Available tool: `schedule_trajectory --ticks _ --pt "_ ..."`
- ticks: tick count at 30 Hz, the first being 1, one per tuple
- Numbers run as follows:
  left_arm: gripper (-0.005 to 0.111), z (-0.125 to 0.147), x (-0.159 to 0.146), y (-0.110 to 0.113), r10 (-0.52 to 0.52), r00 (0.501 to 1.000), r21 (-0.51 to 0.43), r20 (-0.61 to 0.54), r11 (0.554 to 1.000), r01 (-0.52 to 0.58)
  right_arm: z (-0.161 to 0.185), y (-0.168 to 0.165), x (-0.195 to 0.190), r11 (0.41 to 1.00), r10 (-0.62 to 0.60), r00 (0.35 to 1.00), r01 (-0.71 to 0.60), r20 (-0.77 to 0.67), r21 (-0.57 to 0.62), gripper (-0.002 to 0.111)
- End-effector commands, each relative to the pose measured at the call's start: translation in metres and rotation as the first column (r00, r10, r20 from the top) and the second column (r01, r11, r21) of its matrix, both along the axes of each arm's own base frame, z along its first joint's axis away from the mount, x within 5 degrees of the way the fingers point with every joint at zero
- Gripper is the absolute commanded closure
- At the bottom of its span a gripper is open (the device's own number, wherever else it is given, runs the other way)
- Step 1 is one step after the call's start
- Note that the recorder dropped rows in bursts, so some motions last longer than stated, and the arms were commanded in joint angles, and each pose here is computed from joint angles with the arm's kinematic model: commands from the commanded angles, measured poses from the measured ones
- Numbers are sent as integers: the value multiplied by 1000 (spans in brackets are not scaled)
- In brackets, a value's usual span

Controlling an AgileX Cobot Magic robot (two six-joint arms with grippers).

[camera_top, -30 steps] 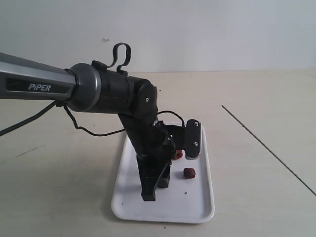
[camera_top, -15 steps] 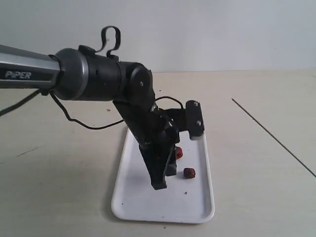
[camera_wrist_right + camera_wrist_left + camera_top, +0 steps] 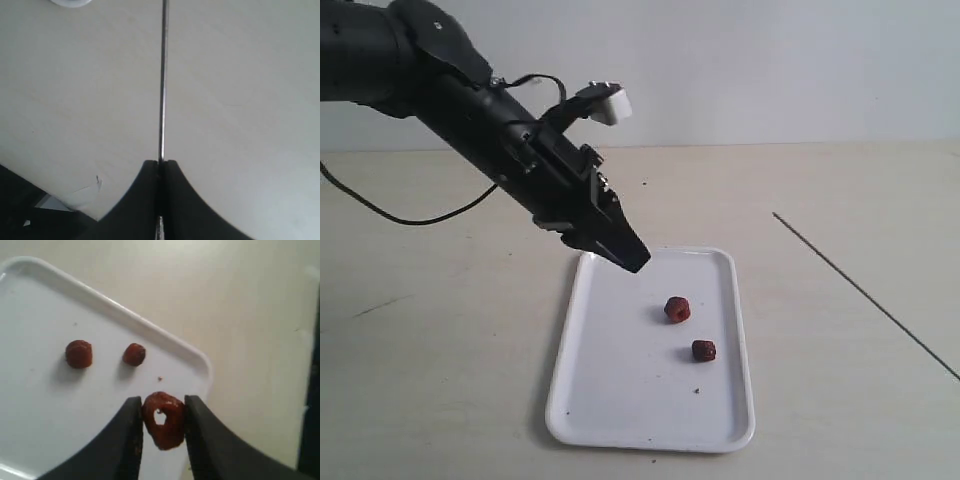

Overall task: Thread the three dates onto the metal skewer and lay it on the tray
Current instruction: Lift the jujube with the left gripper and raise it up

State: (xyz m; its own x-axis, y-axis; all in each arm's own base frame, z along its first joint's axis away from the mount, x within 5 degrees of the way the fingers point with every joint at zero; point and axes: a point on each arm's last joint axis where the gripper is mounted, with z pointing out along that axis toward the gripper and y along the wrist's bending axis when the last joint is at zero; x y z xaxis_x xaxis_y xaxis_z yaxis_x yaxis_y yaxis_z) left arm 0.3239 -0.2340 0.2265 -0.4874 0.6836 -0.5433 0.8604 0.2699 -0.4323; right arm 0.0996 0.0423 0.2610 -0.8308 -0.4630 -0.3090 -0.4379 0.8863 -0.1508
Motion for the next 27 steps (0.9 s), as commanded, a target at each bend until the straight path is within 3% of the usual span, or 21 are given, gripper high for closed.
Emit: schedule_trajectory --ticks 1,5,10,13,20,27 --pt "77 15 5 11 50 985 -174 -163 982 -79 -1 8 -2 990 132 991 -132 -5 45 108" --pt "77 19 10 12 114 963 -204 -243 965 -166 0 17 -3 957 272 962 -273 19 96 108" --pt "77 24 9 6 158 927 -230 -341 942 -245 -1 20 3 967 221 975 -224 37 124 108" --pt "77 26 8 8 194 901 -193 -389 939 -286 -6 23 9 972 210 978 -209 -1 106 108" --pt "77 59 -5 15 207 919 -199 -336 938 -284 -8 21 13 982 175 985 -174 -6 67 108" --pt "77 59 -4 14 208 913 -212 -351 932 -294 -8 21 15 982 176 984 -176 9 73 108"
